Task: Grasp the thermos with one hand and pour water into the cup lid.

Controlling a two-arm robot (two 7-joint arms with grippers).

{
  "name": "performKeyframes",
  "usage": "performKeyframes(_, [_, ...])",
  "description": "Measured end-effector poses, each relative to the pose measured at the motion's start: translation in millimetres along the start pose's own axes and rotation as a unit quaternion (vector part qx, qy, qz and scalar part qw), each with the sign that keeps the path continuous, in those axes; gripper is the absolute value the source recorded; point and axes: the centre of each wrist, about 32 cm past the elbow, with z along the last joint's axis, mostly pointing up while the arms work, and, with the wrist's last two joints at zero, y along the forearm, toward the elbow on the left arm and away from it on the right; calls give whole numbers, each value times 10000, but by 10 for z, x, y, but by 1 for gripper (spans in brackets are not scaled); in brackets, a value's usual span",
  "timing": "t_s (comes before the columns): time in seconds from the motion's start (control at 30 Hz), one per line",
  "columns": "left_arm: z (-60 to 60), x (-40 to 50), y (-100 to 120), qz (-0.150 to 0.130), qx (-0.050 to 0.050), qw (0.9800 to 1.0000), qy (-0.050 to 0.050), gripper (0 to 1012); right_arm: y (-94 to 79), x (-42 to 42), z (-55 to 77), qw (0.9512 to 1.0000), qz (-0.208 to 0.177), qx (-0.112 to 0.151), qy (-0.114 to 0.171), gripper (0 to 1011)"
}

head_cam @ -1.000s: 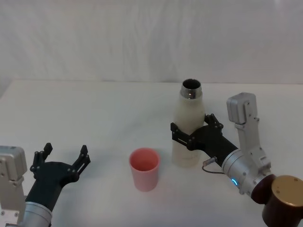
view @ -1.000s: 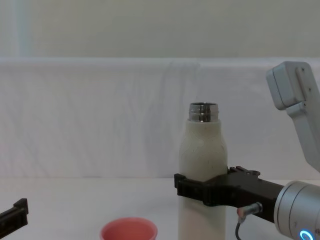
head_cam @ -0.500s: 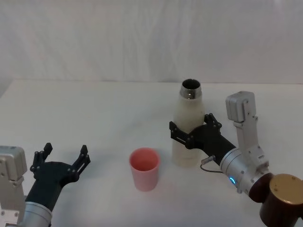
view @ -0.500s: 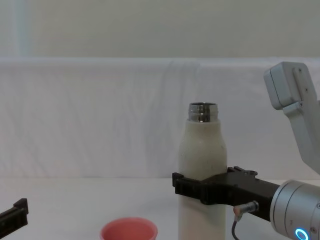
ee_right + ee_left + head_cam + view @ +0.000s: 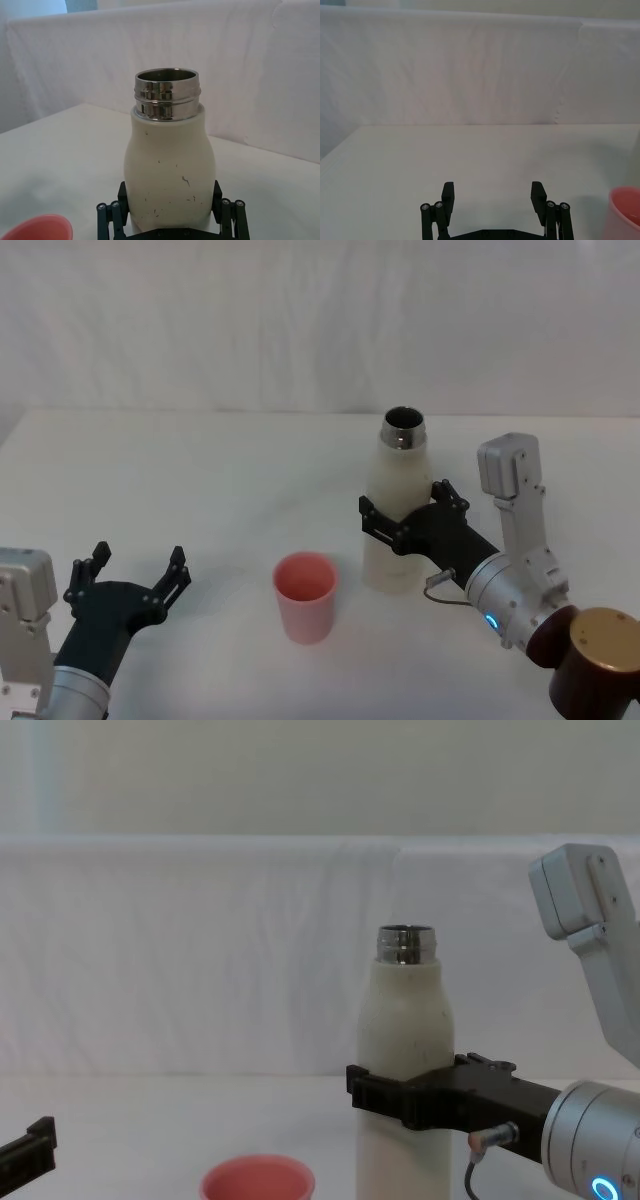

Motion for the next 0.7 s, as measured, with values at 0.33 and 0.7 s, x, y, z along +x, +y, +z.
performKeyframes(0.33, [0, 0, 0, 0, 0, 10000, 0, 1001, -3, 0, 0, 10000, 0, 2, -5, 958])
performKeyframes(0.7, [0, 0, 0, 0, 0, 10000, 0, 1001, -81, 21, 28, 9997, -35, 132, -224, 957])
